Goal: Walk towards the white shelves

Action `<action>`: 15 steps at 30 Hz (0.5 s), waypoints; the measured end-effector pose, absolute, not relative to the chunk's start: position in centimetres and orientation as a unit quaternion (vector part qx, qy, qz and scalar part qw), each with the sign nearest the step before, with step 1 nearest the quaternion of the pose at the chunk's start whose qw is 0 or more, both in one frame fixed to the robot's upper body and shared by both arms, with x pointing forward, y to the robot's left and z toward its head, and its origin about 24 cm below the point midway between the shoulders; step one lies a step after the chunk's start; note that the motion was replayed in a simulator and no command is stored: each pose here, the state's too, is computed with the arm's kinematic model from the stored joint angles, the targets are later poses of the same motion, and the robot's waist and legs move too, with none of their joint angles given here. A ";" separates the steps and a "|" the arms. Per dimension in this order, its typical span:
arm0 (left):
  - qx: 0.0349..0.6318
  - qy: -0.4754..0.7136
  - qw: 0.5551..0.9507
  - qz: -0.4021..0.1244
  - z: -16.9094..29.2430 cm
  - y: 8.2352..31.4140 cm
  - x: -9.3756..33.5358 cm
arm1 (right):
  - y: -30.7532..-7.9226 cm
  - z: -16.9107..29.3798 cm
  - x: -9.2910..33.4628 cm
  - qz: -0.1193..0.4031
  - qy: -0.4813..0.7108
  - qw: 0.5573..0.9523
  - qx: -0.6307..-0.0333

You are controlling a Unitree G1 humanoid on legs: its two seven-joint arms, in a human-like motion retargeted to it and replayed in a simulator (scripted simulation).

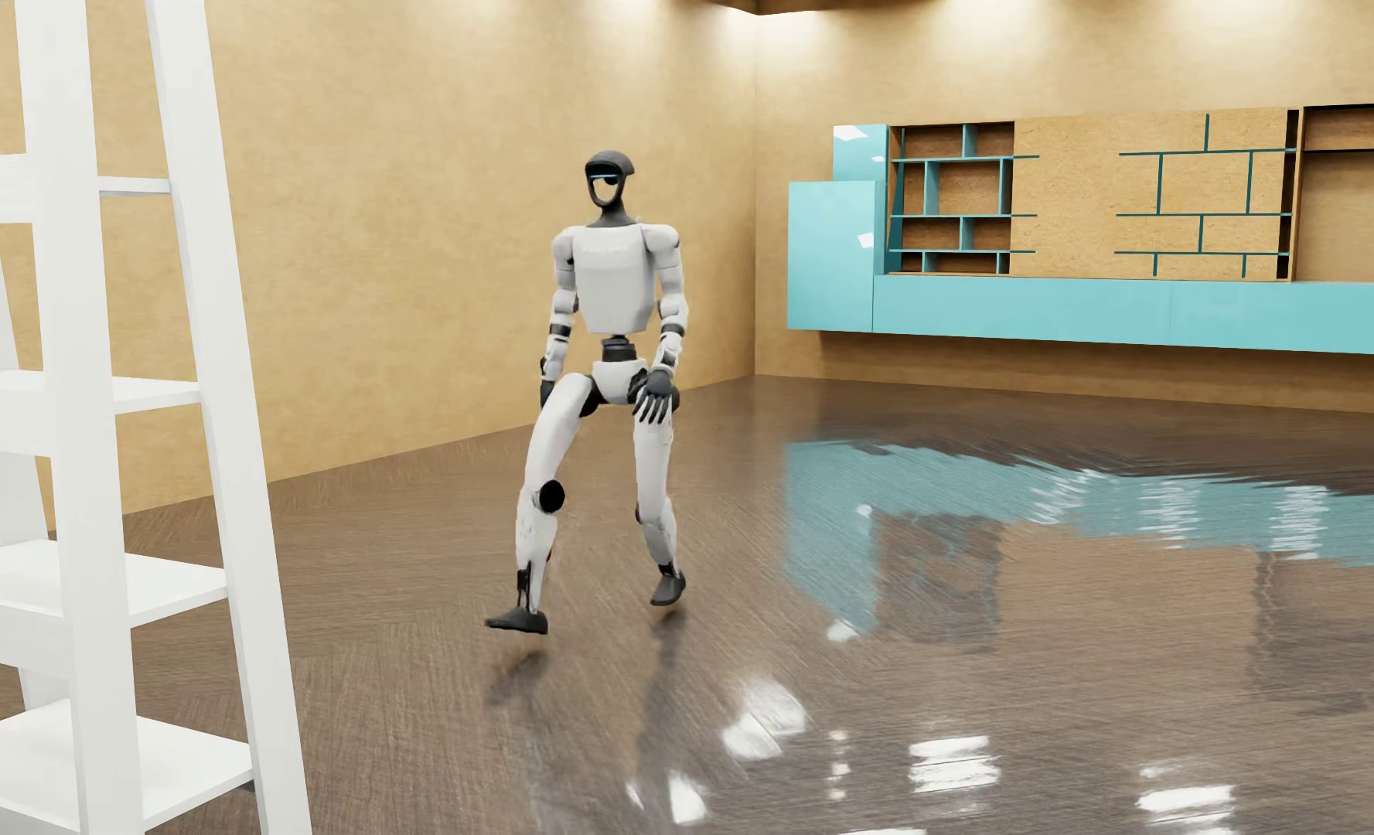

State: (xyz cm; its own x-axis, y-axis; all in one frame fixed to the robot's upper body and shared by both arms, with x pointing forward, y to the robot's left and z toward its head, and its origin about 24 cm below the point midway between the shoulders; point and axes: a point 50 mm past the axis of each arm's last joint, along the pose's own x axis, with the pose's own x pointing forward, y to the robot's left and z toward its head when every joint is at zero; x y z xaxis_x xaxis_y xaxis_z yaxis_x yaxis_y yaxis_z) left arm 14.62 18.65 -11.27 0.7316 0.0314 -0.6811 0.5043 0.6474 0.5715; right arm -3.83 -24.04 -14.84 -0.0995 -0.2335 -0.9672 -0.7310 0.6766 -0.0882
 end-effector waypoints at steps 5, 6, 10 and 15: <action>0.337 0.329 0.877 0.093 -9.7 21.6 14.5 | -23.7 -15.0 -4.7 0.084 0.732 0.589 -0.332; 0.334 0.360 0.862 0.127 -10.6 21.4 13.7 | -23.8 -15.3 -0.5 0.096 0.693 0.611 -0.369; 0.377 0.437 0.816 -0.018 -13.2 21.6 11.4 | -18.8 -9.9 17.4 0.047 0.350 0.836 -0.420; 0.335 0.518 0.787 0.010 -14.0 22.7 9.8 | -13.2 1.0 25.5 0.059 0.041 0.922 -0.380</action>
